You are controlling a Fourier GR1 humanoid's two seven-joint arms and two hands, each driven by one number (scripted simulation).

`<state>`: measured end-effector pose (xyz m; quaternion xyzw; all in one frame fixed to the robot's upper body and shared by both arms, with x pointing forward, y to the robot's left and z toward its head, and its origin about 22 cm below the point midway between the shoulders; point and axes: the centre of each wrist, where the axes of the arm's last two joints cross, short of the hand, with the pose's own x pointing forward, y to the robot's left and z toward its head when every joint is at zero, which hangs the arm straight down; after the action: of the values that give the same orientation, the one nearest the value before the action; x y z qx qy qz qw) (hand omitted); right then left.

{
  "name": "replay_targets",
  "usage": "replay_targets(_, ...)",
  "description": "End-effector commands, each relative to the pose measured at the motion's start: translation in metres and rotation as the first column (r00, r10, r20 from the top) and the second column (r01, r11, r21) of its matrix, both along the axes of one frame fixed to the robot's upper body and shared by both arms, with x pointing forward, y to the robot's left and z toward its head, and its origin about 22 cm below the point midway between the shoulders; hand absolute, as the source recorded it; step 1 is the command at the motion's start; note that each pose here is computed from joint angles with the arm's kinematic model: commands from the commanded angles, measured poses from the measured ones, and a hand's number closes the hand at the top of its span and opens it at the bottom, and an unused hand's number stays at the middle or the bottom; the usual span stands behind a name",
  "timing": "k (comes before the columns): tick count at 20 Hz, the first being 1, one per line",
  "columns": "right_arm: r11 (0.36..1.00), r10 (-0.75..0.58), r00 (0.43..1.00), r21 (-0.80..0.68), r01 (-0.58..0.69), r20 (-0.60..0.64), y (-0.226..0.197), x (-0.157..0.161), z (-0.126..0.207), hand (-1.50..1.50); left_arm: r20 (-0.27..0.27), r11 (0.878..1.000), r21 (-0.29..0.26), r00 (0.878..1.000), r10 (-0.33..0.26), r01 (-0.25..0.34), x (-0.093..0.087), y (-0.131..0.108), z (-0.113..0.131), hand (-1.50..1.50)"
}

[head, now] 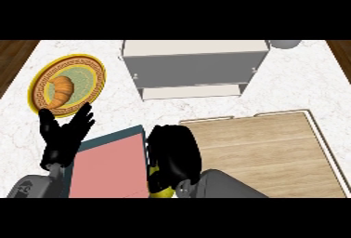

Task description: Pick the pear from the tray and place it in the tiered shelf

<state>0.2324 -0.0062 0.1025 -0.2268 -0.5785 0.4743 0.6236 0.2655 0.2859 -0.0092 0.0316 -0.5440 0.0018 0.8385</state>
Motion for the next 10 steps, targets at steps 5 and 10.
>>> replay_targets(5,0.983,-0.078,0.953,0.184,0.024,0.292,0.032,-0.029,0.086,1.5,-0.041,1.0,0.009,0.999,0.007,-0.006,-0.022,0.004,-0.02,0.0)
replay_targets(10,0.977,-0.15,0.923,0.199,0.083,0.354,0.026,-0.028,0.145,1.5,-0.052,0.998,0.013,0.997,0.063,-0.063,-0.006,-0.009,-0.027,0.0)
